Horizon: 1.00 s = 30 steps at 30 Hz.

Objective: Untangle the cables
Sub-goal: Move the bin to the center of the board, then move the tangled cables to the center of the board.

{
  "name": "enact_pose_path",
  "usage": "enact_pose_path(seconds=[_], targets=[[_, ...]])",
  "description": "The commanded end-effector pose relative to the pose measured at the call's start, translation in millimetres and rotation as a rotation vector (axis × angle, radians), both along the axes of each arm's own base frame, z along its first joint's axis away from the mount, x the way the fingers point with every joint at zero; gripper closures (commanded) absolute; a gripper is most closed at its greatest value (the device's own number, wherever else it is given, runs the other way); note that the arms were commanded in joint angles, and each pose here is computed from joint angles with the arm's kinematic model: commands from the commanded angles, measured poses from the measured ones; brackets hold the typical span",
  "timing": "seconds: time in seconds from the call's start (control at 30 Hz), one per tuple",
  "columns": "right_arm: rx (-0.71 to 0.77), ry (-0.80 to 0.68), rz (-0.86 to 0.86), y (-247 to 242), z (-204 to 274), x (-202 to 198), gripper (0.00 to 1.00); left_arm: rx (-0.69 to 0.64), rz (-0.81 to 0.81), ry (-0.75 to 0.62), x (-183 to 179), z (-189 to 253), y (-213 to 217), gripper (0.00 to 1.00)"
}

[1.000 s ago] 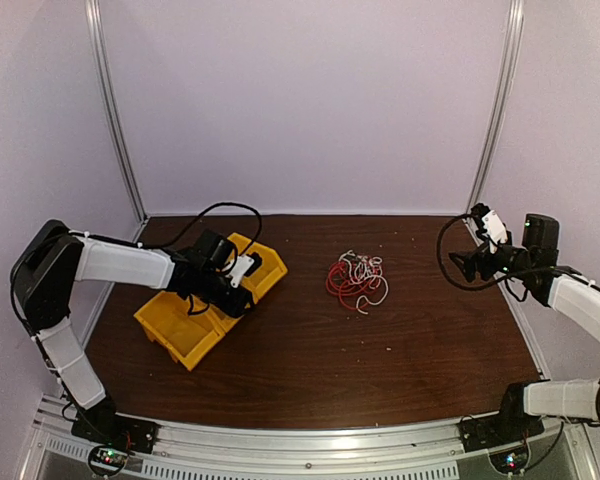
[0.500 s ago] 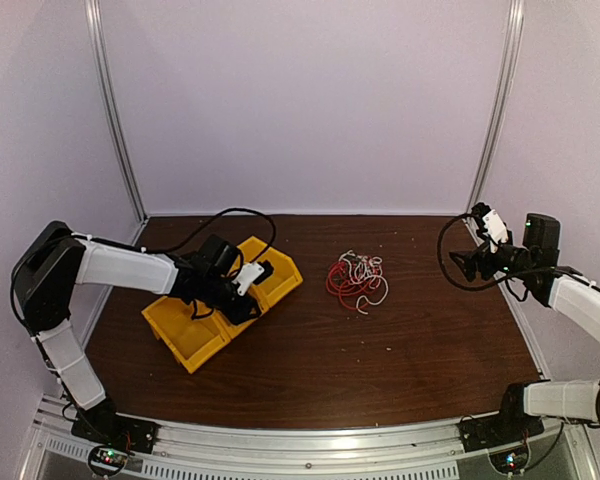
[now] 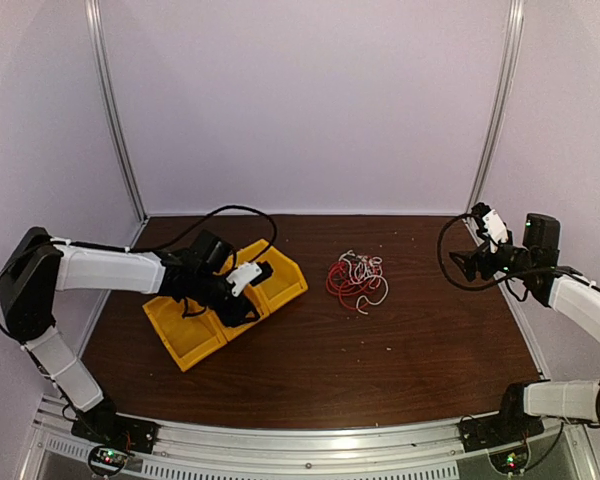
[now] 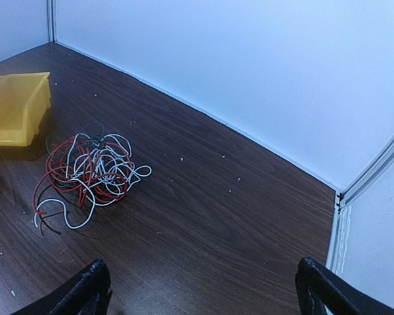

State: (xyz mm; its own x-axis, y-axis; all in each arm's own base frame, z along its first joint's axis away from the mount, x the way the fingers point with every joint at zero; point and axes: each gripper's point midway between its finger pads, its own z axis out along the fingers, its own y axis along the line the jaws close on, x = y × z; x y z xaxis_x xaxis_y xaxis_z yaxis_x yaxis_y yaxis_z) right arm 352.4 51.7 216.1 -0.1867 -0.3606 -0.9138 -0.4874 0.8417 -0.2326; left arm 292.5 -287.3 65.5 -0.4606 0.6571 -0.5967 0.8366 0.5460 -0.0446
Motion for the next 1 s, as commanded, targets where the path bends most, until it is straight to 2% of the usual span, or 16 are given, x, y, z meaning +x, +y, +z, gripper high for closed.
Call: enact_pose_path(seconds=[0.0,0.1,0.2,0.33,0.43,0.57,0.67,0.73,0.97], targets=[[0.007,0.000,0.020,4,-1,-3,0.01,-0.104,0.003,-0.209,18,88,-9,0.55],[0.004,0.004,0.029,5,-3,-2,0.01,-0.110,0.087,-0.267,32,107,-2,0.52],[-0.004,0.000,0.060,9,-2,-3,0.03,-0.176,0.186,-0.272,45,126,-5,0.51],[-0.008,0.089,0.121,29,1,3,0.12,-0.292,0.245,-0.296,60,164,-18,0.50],[-0.050,0.184,0.188,54,-7,13,0.20,-0.377,0.267,-0.375,66,192,-19,0.50],[-0.116,0.284,0.241,81,-24,29,0.23,-0.452,0.272,-0.483,62,209,-10,0.50],[-0.106,0.355,0.291,105,-32,48,0.23,-0.430,0.319,-0.528,58,198,8,0.48],[-0.092,0.400,0.341,124,-36,59,0.16,-0.401,0.324,-0.514,57,196,11,0.47],[-0.042,0.527,0.399,161,-74,110,0.01,-0.328,0.339,-0.545,61,196,19,0.43]])
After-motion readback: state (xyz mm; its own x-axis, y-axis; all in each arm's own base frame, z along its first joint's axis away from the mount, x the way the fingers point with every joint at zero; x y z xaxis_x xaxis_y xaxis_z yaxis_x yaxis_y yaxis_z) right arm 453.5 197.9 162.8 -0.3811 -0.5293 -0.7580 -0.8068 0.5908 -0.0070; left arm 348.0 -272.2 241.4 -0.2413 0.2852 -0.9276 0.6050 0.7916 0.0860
